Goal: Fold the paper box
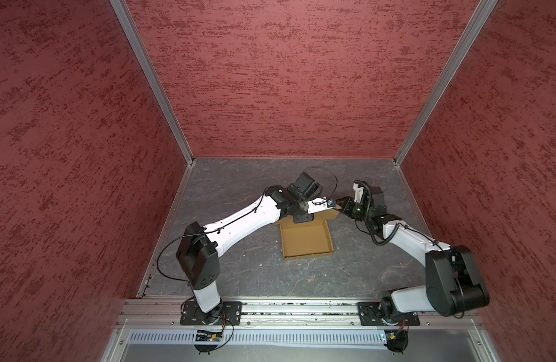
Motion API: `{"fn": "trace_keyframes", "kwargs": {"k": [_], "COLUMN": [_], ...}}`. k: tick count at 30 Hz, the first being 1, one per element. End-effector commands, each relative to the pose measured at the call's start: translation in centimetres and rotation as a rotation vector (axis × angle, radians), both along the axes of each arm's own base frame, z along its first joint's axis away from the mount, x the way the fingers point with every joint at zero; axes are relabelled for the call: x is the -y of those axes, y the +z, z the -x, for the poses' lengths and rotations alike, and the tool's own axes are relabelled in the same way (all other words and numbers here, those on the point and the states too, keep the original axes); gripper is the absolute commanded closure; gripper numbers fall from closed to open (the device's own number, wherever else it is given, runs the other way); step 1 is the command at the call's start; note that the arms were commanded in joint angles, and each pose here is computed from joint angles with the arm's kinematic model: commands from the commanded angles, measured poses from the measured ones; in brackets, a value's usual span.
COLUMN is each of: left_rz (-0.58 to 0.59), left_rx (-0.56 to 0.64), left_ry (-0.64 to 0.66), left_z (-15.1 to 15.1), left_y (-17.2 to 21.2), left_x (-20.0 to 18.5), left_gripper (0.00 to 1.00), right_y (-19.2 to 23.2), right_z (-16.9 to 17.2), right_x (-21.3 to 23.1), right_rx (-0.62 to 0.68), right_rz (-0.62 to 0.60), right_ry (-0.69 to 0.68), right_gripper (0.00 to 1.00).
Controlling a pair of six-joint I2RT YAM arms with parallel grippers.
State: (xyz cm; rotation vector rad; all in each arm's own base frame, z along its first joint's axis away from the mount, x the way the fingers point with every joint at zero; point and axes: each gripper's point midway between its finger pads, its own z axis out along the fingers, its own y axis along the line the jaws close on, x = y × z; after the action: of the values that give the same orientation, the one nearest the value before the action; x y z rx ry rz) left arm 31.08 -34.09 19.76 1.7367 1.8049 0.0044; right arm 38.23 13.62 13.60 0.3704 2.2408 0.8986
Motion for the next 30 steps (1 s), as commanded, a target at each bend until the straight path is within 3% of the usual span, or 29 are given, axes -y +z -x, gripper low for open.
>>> {"fn": "trace_keyframes", "kwargs": {"k": [1,5,10,16,22,26,30], "left_rz": [0.036,0.039,0.096,0.245,0.421,0.525,0.611], "left_rx": [0.042,0.076,0.098,0.079,0.066,0.013,-0.116], "left_ry": [0.022,0.071,0.146,0.282,0.560,0.795,0.956], "left_z": [-1.0,-1.7,-2.0,-1.3,-0.3,1.4,4.7], "left_y": [0.8,1.7,4.0,8.0,11.4,11.5,8.9], "left_x": [0.5,0.1,-0.5,-2.1,-6.3,-10.7,-14.1], "left_gripper": [0.78,0.49,0.37,0.35,0.35,0.43,0.44], "right_y": [1.0,0.9,1.2,1.8,2.0,2.2,1.9], "right_z": [-0.6,-0.7,-1.0,-0.9,-0.4,0.3,1.0], "right_x": [0.7,0.6,0.5,0.7,0.9,1.0,1.0], "right_rx": [0.029,0.025,0.034,0.048,0.034,0.033,0.016], "right_rz": [0.036,0.041,0.045,0.073,0.103,0.107,0.109], "right_ry": [-0.019,-0.010,0.004,0.010,0.021,0.026,0.038], "right_gripper": [0.66,0.66,0.66,0.66,0.66,0.66,0.65]}}
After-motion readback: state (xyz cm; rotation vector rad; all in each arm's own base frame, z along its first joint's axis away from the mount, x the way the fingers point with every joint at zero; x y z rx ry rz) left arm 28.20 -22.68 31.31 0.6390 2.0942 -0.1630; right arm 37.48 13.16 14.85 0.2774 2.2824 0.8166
